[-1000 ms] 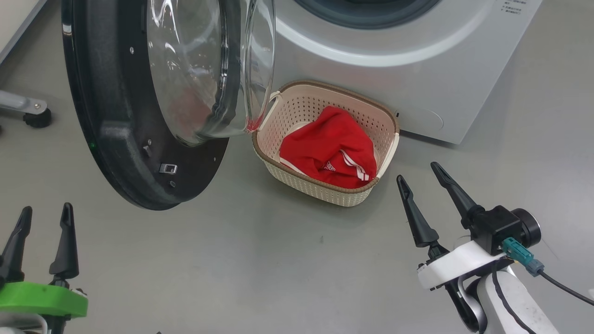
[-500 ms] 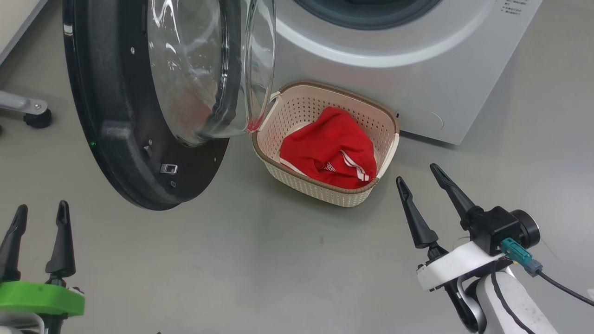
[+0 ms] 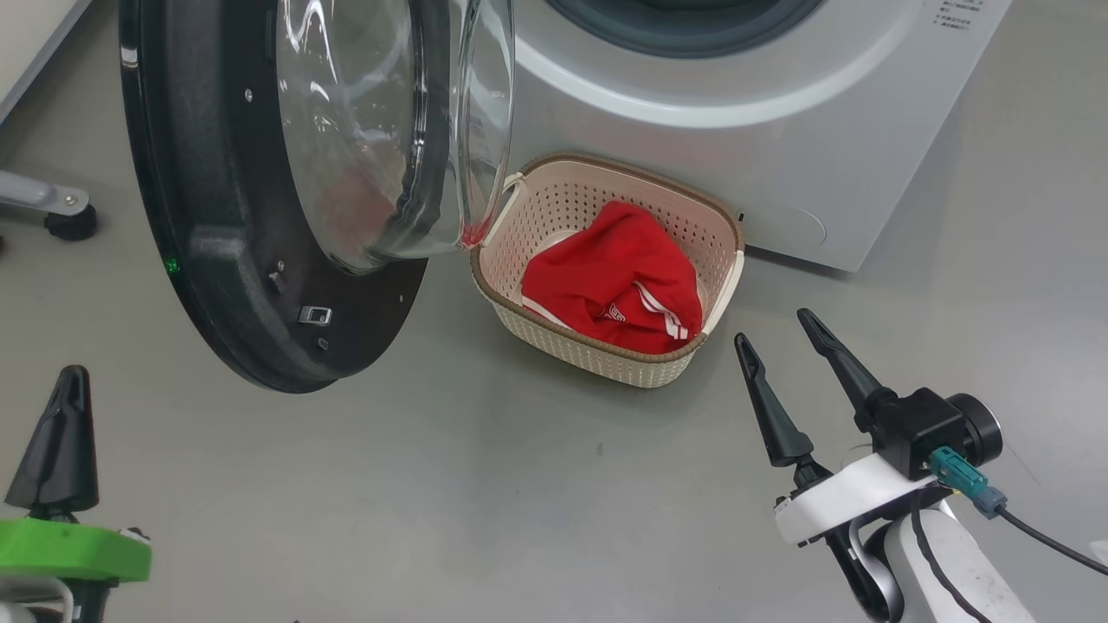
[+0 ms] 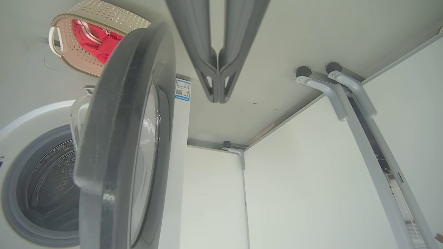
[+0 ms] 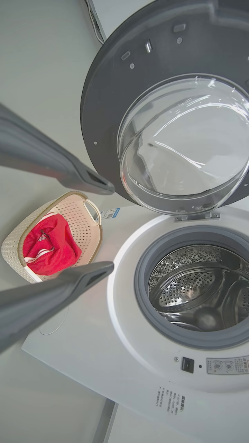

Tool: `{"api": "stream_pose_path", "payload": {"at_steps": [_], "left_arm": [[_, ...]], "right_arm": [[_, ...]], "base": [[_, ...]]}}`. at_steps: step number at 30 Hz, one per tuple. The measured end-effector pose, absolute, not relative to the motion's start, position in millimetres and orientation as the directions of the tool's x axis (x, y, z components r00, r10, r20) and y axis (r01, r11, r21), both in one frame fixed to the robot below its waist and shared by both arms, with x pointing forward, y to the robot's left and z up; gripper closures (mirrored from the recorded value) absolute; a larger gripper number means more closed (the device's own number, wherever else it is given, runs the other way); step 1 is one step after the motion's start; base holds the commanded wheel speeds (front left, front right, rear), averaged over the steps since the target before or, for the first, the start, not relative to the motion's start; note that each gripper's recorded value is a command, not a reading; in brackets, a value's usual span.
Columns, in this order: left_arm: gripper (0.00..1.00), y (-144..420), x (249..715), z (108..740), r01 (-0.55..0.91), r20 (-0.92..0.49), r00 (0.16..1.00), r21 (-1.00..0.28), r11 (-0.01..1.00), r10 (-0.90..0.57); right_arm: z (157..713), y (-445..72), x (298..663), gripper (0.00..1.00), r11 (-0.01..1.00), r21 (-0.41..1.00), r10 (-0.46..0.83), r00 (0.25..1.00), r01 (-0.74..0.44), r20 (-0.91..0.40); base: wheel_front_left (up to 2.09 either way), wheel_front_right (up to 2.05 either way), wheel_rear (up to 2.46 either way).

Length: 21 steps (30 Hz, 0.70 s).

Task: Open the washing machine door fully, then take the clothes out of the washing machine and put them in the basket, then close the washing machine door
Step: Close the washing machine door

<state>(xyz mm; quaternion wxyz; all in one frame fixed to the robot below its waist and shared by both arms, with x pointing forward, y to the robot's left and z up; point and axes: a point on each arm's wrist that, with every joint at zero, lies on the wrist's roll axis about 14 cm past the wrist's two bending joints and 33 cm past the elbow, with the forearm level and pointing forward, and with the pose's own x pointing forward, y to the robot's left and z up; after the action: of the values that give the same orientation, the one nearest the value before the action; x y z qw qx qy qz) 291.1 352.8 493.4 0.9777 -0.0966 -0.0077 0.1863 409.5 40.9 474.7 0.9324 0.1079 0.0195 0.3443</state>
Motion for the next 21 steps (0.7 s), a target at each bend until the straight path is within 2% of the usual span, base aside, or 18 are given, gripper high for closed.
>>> {"api": "stream_pose_path", "payload": {"at_steps": [5, 9, 12, 16, 21], "left_arm": [[1.0, 372, 291, 510, -0.382, 0.019, 0.921, -0.161, 0.91, 0.39], [1.0, 385, 291, 513, -0.411, 0.03, 0.903, -0.226, 0.883, 0.428], [1.0, 388, 298, 515, -0.417, 0.029, 0.885, -0.399, 0.817, 0.466], [1.0, 384, 319, 524, -0.345, 0.034, 0.872, -0.666, 0.661, 0.489], [1.0, 393, 335, 539, -0.218, 0.042, 0.867, -0.864, 0.453, 0.497]], "right_arm": [[474, 42, 409, 0.0, 0.738, 0.217, 0.648, 0.761, -0.639, 0.039], [473, 42, 409, 0.0, 0.738, 0.22, 0.648, 0.761, -0.638, 0.035], [471, 42, 410, 0.0, 0.738, 0.223, 0.648, 0.761, -0.637, 0.032], [469, 42, 410, 0.0, 0.738, 0.227, 0.648, 0.761, -0.636, 0.027], [466, 42, 410, 0.0, 0.737, 0.231, 0.649, 0.761, -0.635, 0.022]], "base": [[0.0, 0.0, 0.0], [0.0, 0.0, 0.0], [0.0, 0.0, 0.0], [0.0, 0.0, 0.0], [0.0, 0.0, 0.0]]}}
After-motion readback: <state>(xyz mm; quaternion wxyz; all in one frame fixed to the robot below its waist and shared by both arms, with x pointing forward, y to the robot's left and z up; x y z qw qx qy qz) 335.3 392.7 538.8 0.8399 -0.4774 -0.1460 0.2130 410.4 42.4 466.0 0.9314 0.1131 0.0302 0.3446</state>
